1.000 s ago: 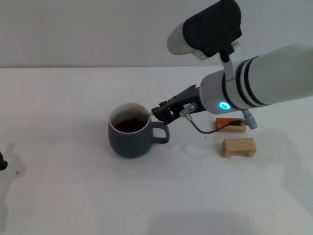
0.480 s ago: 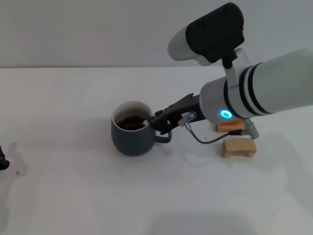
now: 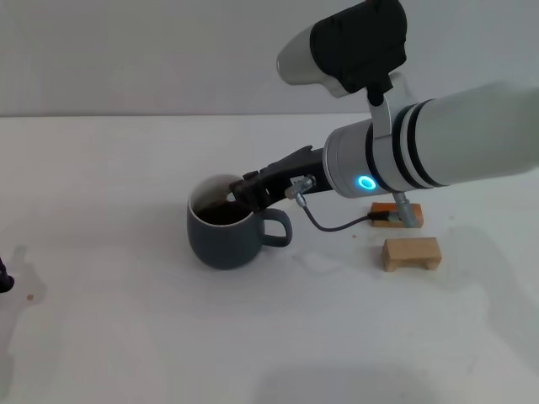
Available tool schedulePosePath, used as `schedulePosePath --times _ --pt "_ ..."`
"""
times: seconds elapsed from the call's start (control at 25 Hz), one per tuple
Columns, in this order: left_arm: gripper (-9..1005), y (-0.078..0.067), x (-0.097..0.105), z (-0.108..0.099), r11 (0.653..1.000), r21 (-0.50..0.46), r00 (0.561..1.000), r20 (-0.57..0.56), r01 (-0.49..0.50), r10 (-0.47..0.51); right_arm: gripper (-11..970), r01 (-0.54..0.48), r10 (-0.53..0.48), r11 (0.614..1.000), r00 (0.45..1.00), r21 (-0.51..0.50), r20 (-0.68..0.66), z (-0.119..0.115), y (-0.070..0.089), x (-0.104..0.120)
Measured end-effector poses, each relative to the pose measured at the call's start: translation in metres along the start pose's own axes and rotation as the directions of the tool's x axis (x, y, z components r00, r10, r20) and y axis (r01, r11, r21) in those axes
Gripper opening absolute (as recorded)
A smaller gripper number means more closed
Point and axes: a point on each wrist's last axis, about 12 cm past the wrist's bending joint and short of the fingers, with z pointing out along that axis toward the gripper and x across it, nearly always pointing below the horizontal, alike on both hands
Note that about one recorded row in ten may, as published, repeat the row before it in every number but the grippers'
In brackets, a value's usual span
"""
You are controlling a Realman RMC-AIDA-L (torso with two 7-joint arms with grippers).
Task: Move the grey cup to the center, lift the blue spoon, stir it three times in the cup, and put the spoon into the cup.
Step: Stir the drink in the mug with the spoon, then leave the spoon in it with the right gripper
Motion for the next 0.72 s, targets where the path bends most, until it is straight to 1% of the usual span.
schedulePosePath --times 0.24,0.36,0.48,0.64,0.72 --pt "-2 0.001 0.000 0.000 1.000 -0.002 1.000 0.000 0.000 0.000 161 -0.003 0.004 0.998 1.000 -0.061 0.001 0.004 0.002 -0.001" --pt "-2 0.001 0.000 0.000 1.000 -0.003 1.000 0.000 0.000 0.000 161 0.007 -0.007 0.998 1.000 -0.065 0.010 0.001 0.004 -0.003" --pt "-2 0.001 0.000 0.000 1.000 -0.004 1.000 0.000 -0.001 0.001 161 0.018 -0.016 0.998 0.999 -0.055 0.035 -0.003 0.001 -0.003" --pt "-2 0.001 0.000 -0.001 1.000 -0.004 1.000 0.001 0.000 0.000 292 0.031 -0.028 0.999 0.996 -0.035 0.083 -0.009 -0.005 -0.005" --pt "-2 0.001 0.000 -0.001 1.000 -0.007 1.000 0.002 0.002 -0.002 358 0.061 -0.060 0.998 0.990 -0.005 0.128 -0.013 -0.009 -0.004"
